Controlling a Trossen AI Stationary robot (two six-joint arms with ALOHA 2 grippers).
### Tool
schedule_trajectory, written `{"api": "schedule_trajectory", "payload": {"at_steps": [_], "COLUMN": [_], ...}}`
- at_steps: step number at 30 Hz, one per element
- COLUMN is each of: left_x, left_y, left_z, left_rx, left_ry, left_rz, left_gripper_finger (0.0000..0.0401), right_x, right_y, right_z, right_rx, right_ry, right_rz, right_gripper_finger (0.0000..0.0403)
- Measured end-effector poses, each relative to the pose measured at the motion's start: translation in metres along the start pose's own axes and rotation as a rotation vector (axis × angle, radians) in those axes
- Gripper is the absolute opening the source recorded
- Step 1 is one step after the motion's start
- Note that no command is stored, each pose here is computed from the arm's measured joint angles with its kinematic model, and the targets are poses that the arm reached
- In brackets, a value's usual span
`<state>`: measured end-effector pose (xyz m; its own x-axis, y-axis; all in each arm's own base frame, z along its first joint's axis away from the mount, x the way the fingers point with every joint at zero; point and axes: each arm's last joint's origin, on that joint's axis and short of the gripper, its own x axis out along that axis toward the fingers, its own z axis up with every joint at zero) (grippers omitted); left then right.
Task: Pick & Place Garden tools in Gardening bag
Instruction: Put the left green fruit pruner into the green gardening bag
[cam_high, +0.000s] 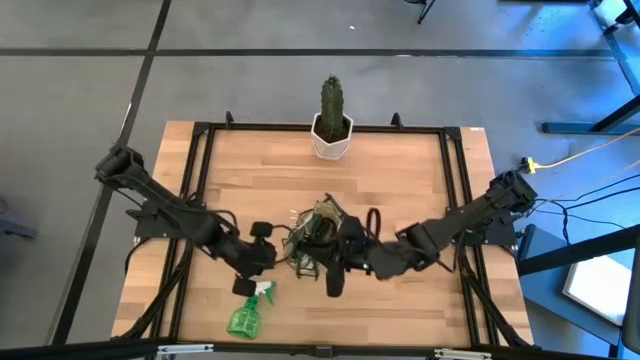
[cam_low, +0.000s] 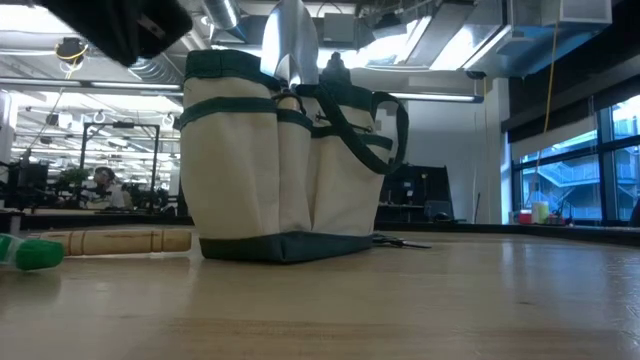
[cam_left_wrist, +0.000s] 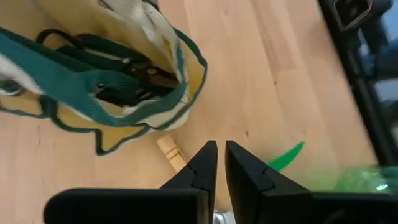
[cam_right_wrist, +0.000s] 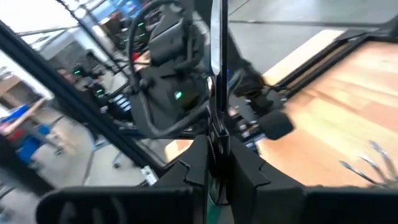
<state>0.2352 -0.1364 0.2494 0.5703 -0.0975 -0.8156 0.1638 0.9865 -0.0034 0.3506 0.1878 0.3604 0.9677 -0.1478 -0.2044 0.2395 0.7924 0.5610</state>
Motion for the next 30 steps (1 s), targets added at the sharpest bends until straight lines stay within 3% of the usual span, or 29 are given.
{"api": "schedule_trajectory", "payload": {"at_steps": [6,10,13,17,22,30], "left_x": [0.012,0.028,0.038,0.042,0.042,0.046], "left_y": [0.001,0.010,0.013,0.016,0.025,0.030], "left_z": [-0.001,-0.008,-0.017,-0.024,-0.030,-0.013], "left_rx": [-0.023,-0.149,-0.201,-0.232,-0.249,-0.299], "left_ry": [-0.005,-0.020,-0.051,-0.060,-0.061,-0.162], "left_rz": [0.061,-0.073,-0.098,-0.023,0.197,0.040], "left_gripper_finger": [0.0017,0.0003,0.0002,0.0002,0.0001,0.0002], "right_x": [-0.017,-0.024,-0.030,-0.035,-0.036,-0.036], "right_y": [0.010,0.015,0.019,0.022,0.023,0.023], "right_z": [-0.013,-0.018,-0.021,-0.024,-0.025,-0.025], "right_rx": [0.010,0.016,0.013,0.010,0.017,0.017], "right_ry": [-0.049,-0.072,-0.094,-0.107,-0.110,-0.110], "right_rz": [-0.062,-0.074,-0.088,-0.093,-0.094,-0.093], "right_gripper_finger": [0.0031,0.0031,0.0031,0.0031,0.0031,0.0031]}}
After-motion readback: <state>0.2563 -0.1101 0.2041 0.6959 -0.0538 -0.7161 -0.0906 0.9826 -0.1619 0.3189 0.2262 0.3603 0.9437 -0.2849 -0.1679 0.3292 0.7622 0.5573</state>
